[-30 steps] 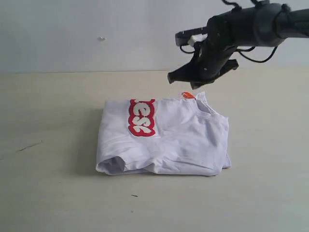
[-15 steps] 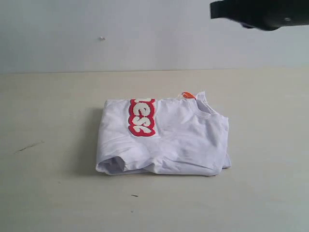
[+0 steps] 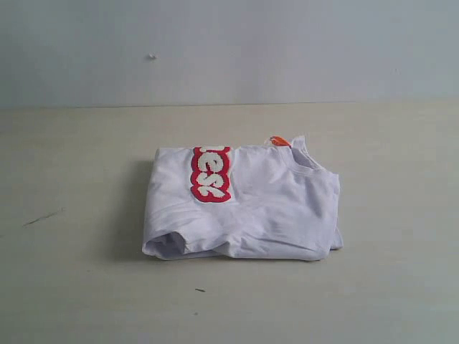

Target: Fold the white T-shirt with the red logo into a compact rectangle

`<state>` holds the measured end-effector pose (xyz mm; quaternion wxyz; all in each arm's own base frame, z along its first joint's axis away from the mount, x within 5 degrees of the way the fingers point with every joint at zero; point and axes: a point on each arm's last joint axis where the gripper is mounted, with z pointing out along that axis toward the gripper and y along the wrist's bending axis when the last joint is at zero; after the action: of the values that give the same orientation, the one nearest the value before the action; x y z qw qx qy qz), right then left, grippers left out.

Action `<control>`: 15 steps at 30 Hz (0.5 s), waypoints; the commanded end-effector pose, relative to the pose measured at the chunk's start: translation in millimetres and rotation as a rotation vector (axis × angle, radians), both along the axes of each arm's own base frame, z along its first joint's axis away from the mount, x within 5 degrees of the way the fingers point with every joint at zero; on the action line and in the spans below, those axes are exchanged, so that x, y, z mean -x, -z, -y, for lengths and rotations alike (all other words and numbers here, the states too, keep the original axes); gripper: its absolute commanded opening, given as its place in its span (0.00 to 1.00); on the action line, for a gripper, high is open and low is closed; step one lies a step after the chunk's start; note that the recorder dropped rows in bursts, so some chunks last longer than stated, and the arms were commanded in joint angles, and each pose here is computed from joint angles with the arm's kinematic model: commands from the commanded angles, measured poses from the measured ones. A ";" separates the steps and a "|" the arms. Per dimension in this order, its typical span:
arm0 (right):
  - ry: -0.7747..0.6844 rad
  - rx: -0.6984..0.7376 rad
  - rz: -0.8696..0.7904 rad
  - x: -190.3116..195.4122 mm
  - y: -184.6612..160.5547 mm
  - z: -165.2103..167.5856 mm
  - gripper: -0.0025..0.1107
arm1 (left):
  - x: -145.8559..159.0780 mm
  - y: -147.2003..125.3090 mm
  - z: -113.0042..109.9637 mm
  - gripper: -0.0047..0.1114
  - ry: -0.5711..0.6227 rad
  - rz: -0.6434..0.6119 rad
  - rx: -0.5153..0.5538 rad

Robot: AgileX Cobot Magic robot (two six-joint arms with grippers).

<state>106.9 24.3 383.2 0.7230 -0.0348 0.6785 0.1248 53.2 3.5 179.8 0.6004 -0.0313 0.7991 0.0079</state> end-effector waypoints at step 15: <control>-0.047 -0.158 0.077 60.6 5.1 11.7 0.02 | 0.0 -1.5 -0.1 0.04 -0.003 0.017 -0.002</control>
<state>47.4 12.7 380.2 0.7483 0.0019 0.6350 0.1917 53.2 3.5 179.8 0.6004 -0.0313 0.7991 0.0079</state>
